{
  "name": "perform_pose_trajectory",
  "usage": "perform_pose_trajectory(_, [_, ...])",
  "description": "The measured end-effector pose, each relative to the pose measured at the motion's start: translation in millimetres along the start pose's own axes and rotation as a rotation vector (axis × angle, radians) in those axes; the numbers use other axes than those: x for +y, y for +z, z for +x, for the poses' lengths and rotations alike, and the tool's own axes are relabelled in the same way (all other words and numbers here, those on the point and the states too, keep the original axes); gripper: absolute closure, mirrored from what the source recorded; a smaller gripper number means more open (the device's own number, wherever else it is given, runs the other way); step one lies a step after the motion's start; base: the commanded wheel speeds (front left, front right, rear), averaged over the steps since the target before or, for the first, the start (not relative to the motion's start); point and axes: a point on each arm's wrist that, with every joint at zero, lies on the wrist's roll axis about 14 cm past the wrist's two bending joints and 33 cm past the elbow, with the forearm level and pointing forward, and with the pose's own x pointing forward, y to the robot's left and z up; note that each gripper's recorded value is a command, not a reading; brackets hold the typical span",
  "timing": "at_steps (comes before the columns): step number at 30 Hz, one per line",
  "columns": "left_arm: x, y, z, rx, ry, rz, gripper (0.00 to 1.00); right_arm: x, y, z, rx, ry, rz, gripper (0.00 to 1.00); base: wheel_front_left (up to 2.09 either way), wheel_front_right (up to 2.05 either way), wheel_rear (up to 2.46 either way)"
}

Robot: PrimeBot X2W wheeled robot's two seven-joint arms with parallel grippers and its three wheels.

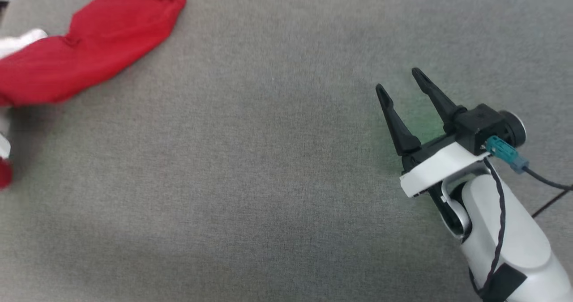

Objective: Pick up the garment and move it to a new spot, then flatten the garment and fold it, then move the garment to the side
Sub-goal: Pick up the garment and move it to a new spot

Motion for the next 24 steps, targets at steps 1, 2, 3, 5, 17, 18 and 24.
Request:
perform_pose_trajectory(1, [-3.0,14.6,-1.8,-0.050,-0.013,0.014,1.00,-0.6,3.8,-2.8,-0.007,-0.011,0.005,0.00,0.00,0.00,0.00])
perform_pose_trajectory(2, [-9.1,27.5,-3.8,-0.092,-0.034,0.036,1.00,-0.3,7.3,-5.6,-0.013,-0.018,0.011,0.00,0.00,0.00,0.00])
perform_pose_trajectory(3, [-16.3,38.8,-5.4,-0.126,-0.056,0.054,1.00,-0.5,11.1,-8.3,-0.020,-0.026,0.015,0.00,0.00,0.00,0.00])
perform_pose_trajectory(5, [-35.0,59.2,-8.4,-0.186,-0.111,0.082,1.00,-1.9,19.2,-13.2,-0.038,-0.044,0.021,0.00,0.00,0.00,0.00])
perform_pose_trajectory(17, [-267.1,121.1,-48.1,-0.401,-0.705,0.293,1.00,-46.4,44.2,-62.3,-0.113,-0.254,0.074,0.00,0.00,0.00,0.00])
perform_pose_trajectory(18, [-290.0,121.8,-55.5,-0.410,-0.763,0.305,1.00,-51.1,45.2,-67.0,-0.119,-0.274,0.081,0.00,0.00,0.00,0.00])
perform_pose_trajectory(24, [-422.1,90.5,-112.3,-0.395,-1.123,0.385,1.00,-84.8,45.0,-98.9,-0.132,-0.413,0.104,0.00,0.00,0.00,0.00])
